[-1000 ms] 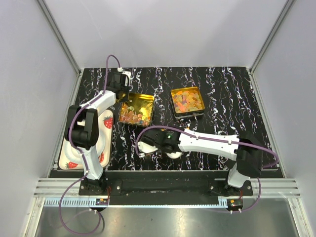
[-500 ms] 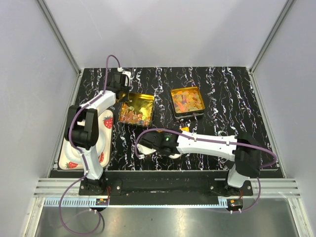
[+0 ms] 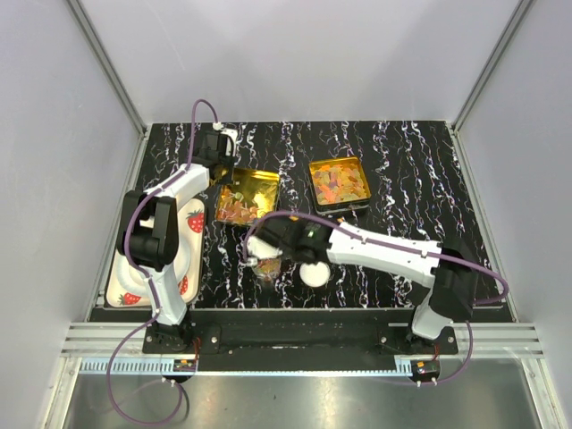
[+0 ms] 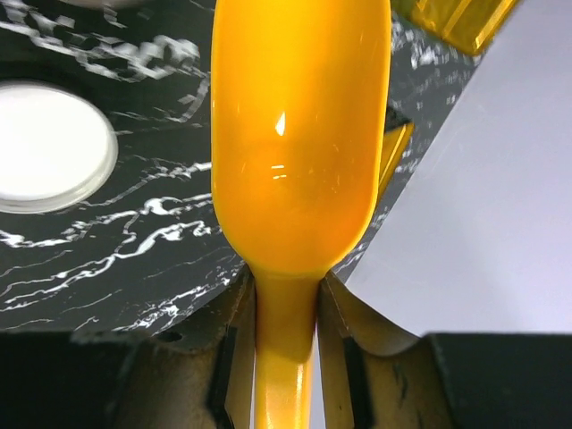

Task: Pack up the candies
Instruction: Place the fake candies in the packing bottle, then scoop the fake candies from the storage box.

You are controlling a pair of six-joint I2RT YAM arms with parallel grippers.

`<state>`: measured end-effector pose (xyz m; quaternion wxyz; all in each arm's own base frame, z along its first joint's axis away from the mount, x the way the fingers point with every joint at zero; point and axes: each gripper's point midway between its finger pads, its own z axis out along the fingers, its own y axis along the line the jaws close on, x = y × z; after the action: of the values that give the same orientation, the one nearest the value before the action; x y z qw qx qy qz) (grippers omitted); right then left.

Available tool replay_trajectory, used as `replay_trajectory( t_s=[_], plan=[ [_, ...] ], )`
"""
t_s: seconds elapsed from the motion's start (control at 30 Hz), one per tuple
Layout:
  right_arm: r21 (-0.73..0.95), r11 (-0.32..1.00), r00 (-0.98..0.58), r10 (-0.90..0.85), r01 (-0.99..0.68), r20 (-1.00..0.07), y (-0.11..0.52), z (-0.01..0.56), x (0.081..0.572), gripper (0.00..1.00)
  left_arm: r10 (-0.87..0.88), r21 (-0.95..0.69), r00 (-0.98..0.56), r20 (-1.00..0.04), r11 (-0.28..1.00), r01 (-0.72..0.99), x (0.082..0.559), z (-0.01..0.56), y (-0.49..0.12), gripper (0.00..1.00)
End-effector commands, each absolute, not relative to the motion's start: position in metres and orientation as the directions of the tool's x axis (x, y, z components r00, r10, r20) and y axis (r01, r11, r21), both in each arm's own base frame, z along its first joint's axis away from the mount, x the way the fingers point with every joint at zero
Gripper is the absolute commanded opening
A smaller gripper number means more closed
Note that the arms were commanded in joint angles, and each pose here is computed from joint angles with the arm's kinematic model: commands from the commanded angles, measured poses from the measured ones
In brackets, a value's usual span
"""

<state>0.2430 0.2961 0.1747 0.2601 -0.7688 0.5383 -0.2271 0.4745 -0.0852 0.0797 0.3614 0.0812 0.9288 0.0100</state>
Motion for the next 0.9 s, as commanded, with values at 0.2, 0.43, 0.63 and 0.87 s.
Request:
replay_trajectory(
  t_s=[0.2,0.43,0.63,0.87],
  plan=[
    [-0.621,0.091,0.037,-0.981,-0.778,-0.19,0.251,0.196,0.309,0.0,0.141,0.045,-0.683,-0.717,0.987,0.157,0.487,0.099,-0.086,0.0],
    [-0.563,0.201,-0.1,-0.974,-0.802,-0.204,0.24,0.152,0.337,0.0,0.132,0.026,-0.677,-0.724,0.986,0.166,0.487,0.102,-0.087,0.0],
    [-0.536,0.256,-0.163,-0.963,-0.805,-0.215,0.255,0.122,0.354,0.0,0.126,0.007,-0.663,-0.738,0.984,0.179,0.486,0.106,-0.09,0.0],
    [-0.517,0.278,-0.173,-0.955,-0.81,-0.242,0.273,0.109,0.366,0.0,0.122,0.006,-0.655,-0.746,0.984,0.176,0.486,0.108,-0.087,0.0]
  ],
)
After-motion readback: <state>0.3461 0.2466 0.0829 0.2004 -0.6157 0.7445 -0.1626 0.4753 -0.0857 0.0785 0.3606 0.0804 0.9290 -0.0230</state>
